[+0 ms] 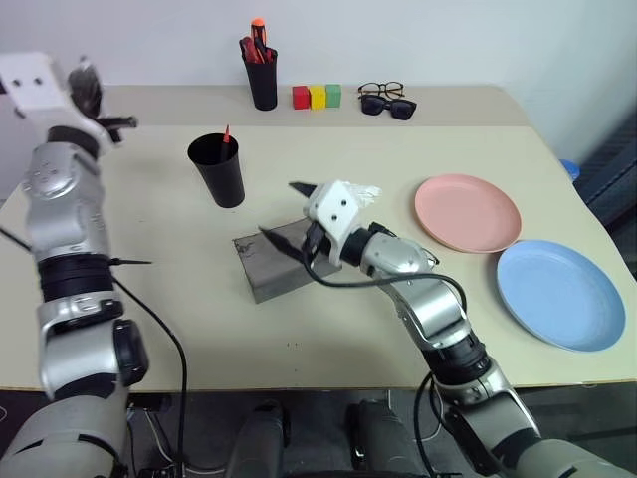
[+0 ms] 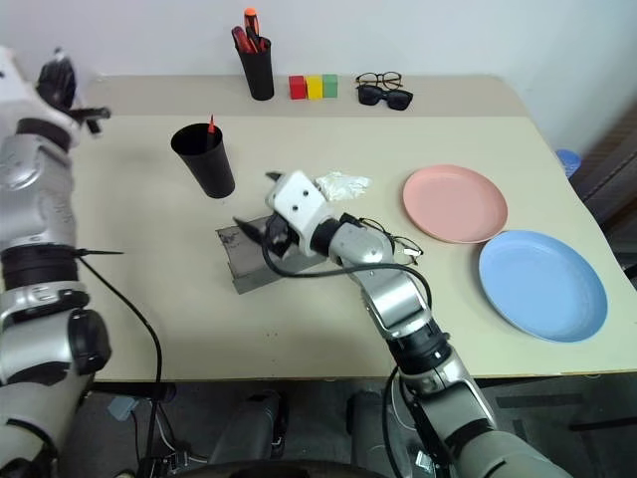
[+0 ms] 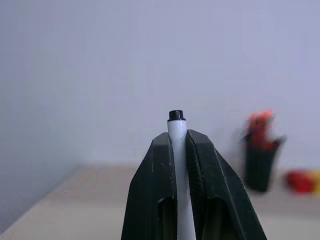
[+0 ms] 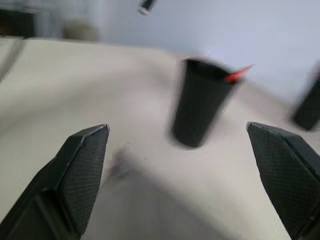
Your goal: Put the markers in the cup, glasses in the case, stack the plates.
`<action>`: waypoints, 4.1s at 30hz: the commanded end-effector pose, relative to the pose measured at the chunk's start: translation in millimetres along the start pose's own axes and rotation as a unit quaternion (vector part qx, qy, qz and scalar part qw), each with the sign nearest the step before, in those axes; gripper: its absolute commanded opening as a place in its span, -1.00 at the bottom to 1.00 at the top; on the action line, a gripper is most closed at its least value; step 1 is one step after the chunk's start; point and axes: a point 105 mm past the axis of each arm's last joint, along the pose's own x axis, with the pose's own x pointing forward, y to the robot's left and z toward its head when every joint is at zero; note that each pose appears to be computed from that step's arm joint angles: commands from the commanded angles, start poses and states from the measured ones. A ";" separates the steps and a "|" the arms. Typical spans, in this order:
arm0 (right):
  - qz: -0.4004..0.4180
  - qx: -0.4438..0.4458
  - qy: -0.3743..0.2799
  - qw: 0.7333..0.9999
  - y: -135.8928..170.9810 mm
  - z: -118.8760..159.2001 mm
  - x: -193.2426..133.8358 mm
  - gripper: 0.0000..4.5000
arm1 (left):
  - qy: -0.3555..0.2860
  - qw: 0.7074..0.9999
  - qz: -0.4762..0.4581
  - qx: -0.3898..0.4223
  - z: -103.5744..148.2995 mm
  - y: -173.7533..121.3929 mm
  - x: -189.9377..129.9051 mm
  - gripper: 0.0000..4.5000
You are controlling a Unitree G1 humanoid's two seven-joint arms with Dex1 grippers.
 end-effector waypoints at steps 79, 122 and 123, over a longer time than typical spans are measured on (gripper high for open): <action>-0.057 -0.096 0.288 0.951 -79.0 -55.8 -139.8 1.00 | 0.252 0.739 -0.624 0.039 -83.0 -149.9 -155.8 0.02; -0.067 -0.180 0.401 0.896 -93.6 -83.8 -124.2 -0.99 | 0.261 0.811 -0.523 -0.027 -70.9 -120.9 -199.1 0.05; -0.066 -0.186 0.398 0.896 -94.0 -82.6 -123.6 -0.99 | 0.262 0.813 -0.520 -0.024 -71.0 -119.5 -198.2 0.05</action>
